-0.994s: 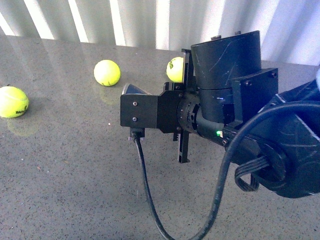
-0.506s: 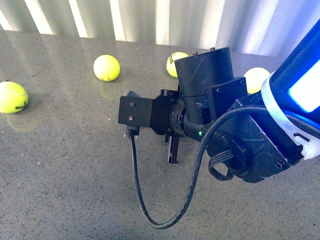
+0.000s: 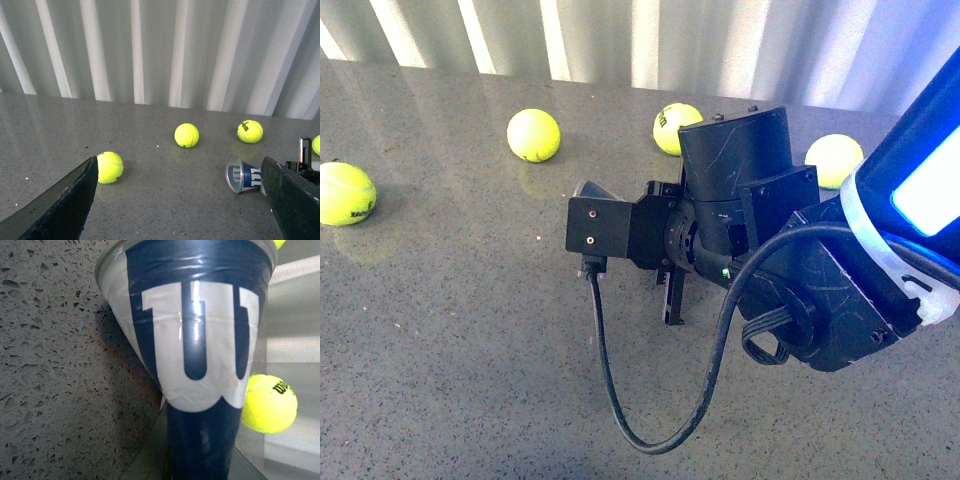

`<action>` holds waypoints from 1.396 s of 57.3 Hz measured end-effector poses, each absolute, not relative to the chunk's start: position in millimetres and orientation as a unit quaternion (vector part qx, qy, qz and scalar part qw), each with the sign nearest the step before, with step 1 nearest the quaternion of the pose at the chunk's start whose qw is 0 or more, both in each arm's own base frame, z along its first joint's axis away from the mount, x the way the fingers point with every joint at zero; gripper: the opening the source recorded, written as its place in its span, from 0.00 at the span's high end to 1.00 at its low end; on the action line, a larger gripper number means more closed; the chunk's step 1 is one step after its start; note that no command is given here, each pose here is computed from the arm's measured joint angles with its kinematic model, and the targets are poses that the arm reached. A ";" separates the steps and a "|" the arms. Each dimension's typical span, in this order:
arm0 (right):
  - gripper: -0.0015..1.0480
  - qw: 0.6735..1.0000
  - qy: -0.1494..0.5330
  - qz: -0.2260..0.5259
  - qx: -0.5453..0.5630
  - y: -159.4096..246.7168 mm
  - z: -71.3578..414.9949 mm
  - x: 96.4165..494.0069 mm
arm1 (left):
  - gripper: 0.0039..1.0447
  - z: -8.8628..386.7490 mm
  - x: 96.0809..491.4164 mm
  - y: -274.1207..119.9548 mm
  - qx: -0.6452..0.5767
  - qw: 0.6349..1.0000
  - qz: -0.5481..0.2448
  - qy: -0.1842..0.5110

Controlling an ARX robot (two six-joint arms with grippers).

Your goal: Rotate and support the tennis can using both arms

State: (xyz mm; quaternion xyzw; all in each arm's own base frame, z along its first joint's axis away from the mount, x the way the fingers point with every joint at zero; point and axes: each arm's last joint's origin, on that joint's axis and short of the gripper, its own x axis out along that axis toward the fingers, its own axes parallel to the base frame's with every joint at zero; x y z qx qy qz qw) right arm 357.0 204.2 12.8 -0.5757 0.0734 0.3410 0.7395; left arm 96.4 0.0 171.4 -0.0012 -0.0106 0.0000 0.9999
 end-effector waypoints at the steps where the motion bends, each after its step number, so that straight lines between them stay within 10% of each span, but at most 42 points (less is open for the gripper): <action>1: 0.94 0.740 0.074 0.340 -0.576 204.1 12.7 357.0 | 0.06 171.4 96.4 0.0 -0.001 1.000 0.000 -0.011; 10: 0.94 0.743 0.083 0.331 -0.576 203.4 12.0 356.1 | 0.06 171.4 96.4 0.0 -0.001 1.000 0.000 -0.011; 45: 0.06 0.758 0.141 0.348 -0.533 180.5 58.1 320.7 | 0.06 171.4 96.4 0.0 -0.001 1.000 0.000 -0.011; 60: 0.07 0.783 0.174 0.328 -0.498 156.0 74.3 311.2 | 0.06 171.4 96.4 0.0 -0.001 1.000 0.000 -0.011; 80: 0.07 0.922 0.204 0.179 -0.278 89.0 146.8 284.8 | 0.06 171.4 96.4 0.0 -0.001 1.000 0.000 -0.011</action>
